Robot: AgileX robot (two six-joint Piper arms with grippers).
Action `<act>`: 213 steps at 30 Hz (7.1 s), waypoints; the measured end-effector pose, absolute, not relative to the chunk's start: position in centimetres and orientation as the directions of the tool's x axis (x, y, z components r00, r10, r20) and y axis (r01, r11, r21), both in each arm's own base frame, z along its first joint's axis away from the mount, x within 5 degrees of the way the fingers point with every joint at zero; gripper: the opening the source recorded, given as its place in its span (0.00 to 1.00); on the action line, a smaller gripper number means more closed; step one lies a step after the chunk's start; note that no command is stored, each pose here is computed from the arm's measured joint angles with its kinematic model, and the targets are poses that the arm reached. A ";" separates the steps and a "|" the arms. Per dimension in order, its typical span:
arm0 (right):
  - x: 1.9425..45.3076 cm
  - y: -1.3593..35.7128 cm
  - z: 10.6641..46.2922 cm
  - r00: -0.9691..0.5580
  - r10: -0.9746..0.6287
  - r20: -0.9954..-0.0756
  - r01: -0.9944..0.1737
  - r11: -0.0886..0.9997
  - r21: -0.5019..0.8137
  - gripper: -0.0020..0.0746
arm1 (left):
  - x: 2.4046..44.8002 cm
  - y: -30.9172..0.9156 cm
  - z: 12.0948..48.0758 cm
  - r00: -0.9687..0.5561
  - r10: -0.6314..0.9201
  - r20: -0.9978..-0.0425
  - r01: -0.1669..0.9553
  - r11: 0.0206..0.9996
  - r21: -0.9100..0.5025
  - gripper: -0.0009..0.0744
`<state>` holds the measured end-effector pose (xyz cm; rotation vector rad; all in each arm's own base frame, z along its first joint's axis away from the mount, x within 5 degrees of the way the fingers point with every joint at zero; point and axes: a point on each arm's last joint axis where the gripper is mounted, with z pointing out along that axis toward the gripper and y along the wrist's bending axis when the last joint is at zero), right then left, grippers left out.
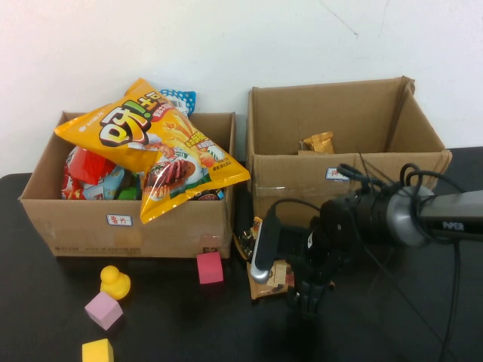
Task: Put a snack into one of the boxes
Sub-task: Pick up the biscuit, then place the biscuit in the biscuit box, then pick up the biscuit
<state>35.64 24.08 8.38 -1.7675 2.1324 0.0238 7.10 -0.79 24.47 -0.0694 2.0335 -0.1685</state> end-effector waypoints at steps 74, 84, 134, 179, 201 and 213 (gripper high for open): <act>37.0 21.8 27.3 0.087 -0.813 -0.575 -0.654 0.389 -0.649 0.63 | 7.1 -0.8 24.5 -0.448 -0.115 -0.886 0.027 0.989 -0.143 0.01; 44.5 15.8 24.0 -0.327 -0.202 -0.923 -0.346 0.935 -0.081 0.71 | 7.1 -0.8 24.5 -0.446 -0.116 -0.887 0.027 0.989 -0.143 0.01; 31.3 21.7 14.1 -0.794 0.095 -0.601 -0.154 0.924 0.350 0.73 | 7.2 -0.8 24.7 -0.432 -0.105 -0.896 0.038 0.990 -0.135 0.01; 39.7 26.8 5.6 -0.761 -0.222 -0.610 -0.430 0.876 0.217 0.63 | 7.1 -0.8 24.5 -0.444 -0.111 -0.889 0.035 0.989 -0.141 0.01; 38.2 27.1 7.9 -0.774 -0.305 -0.555 -0.516 0.812 0.273 0.09 | 7.1 -0.8 24.5 -0.445 -0.112 -0.889 0.035 0.989 -0.143 0.01; 35.0 25.0 10.2 -0.759 -0.375 -0.533 -0.557 0.797 0.233 0.03 | 7.1 -0.8 24.5 -0.445 -0.112 -0.889 0.035 0.989 -0.143 0.01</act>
